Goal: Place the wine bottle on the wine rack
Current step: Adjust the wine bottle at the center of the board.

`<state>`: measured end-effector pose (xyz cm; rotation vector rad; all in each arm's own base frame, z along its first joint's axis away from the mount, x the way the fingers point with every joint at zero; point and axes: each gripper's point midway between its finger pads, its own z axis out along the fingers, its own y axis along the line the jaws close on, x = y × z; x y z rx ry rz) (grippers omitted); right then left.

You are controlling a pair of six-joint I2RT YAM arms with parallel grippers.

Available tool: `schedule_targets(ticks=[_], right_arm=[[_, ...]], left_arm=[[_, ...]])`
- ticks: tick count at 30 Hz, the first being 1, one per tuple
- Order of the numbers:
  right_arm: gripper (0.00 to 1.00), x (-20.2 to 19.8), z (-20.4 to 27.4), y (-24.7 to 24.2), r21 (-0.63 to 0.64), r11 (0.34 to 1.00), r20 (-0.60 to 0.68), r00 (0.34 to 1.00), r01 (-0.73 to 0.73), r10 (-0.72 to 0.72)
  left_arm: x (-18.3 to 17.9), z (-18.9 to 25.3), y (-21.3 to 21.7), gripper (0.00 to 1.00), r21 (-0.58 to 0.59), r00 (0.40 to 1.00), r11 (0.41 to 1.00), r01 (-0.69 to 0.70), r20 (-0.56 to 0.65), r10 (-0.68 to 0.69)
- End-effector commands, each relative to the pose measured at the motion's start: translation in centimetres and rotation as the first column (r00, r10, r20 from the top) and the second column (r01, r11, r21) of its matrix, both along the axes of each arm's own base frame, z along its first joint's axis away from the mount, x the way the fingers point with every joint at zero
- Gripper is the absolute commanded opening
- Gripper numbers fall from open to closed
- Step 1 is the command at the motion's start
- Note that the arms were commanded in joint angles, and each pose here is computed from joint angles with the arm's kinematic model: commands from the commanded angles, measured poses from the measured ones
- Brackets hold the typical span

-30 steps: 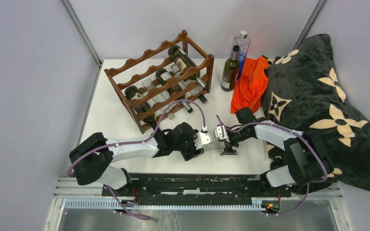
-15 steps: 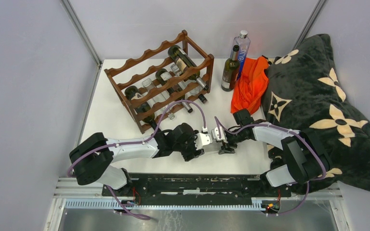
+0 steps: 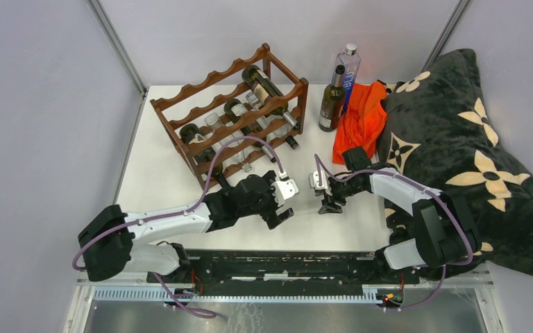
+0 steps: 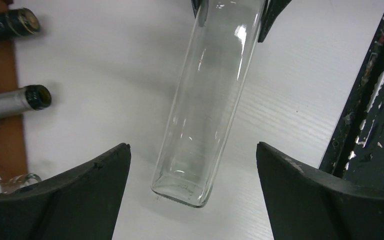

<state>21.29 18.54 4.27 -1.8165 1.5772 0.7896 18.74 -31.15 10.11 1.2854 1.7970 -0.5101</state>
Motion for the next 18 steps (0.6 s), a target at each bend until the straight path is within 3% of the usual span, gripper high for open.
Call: schedule_targets(ticks=[1, 11, 18], right_arm=[[0.0, 0.5, 3.9, 0.8, 0.117, 0.993, 0.022, 1.0, 0.002, -0.005], [0.0, 0.2, 7.0, 0.6, 0.219, 0.975, -0.01, 1.0, 0.026, -0.025], [0.0, -0.6, 7.2, 0.3, 0.213, 0.977, 0.005, 1.0, -0.01, 0.009]], left_arm=[[1.0, 3.3, 0.0, 1.0, -0.104, 0.996, 0.992, -0.07, 0.043, 0.075], [0.0, 9.2, 0.3, 1.0, -0.254, 0.995, 0.965, -0.066, 0.052, 0.082], [-1.4, 9.8, -1.1, 1.0, -0.256, 0.995, 0.963, 0.08, 0.077, -0.062]])
